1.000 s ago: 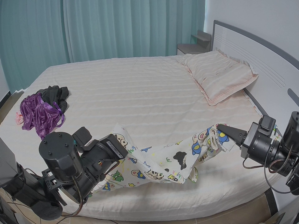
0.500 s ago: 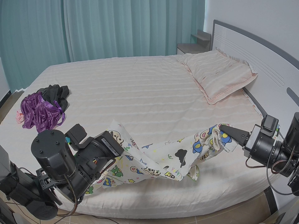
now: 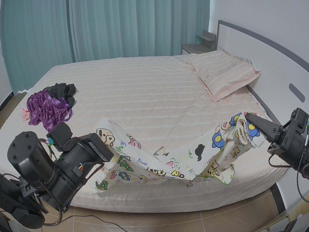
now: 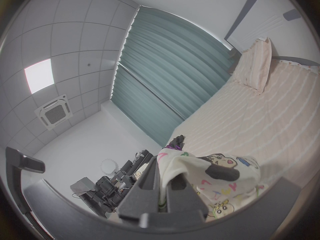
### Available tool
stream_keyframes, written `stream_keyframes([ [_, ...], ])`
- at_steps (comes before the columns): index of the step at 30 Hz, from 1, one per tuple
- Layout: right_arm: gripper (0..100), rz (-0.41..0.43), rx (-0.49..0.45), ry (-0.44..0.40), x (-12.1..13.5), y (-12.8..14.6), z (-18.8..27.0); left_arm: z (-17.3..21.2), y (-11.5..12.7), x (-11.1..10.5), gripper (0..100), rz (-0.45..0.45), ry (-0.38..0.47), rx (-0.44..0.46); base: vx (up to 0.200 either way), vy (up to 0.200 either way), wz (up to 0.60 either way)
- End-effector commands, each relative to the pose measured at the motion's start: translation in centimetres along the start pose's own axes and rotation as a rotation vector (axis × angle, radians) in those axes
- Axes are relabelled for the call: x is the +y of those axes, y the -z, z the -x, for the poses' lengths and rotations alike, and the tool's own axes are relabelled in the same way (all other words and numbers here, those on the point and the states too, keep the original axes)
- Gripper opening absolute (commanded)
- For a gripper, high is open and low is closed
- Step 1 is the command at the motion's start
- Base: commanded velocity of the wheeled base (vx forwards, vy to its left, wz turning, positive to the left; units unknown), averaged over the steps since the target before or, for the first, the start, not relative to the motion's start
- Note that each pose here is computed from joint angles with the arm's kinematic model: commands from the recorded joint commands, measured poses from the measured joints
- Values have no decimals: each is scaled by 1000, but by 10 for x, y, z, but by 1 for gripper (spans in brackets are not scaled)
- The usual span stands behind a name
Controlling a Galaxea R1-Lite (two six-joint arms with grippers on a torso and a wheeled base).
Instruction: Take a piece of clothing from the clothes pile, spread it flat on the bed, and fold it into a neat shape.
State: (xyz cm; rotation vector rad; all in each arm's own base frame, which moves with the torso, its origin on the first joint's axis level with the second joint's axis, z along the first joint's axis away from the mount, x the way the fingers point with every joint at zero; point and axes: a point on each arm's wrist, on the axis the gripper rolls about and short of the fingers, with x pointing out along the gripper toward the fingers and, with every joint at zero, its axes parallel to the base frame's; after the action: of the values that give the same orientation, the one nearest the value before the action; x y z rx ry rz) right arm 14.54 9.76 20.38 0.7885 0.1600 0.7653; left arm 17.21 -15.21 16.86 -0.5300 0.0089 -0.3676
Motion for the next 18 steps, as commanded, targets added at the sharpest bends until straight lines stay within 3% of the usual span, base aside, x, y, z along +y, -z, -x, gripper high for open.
stream_keyframes([
  [1, 0, 25, -32, -102, 16, -9, 20, 22, -27, -3, 0, -22, 40, -87, 0, 0, 0],
  [6, 0, 41, -51, -166, 26, -15, 32, 44, -49, -4, 0, -61, 59, -142, 0, 0, 0],
  [10, 0, 54, -76, -190, 32, -20, 37, 66, -60, 1, 0, -142, 35, -95, 0, 0, 0],
  [18, 0, 75, -120, -234, 42, -29, 45, 90, -81, 2, 0, -162, 25, -71, 0, 0, 0],
])
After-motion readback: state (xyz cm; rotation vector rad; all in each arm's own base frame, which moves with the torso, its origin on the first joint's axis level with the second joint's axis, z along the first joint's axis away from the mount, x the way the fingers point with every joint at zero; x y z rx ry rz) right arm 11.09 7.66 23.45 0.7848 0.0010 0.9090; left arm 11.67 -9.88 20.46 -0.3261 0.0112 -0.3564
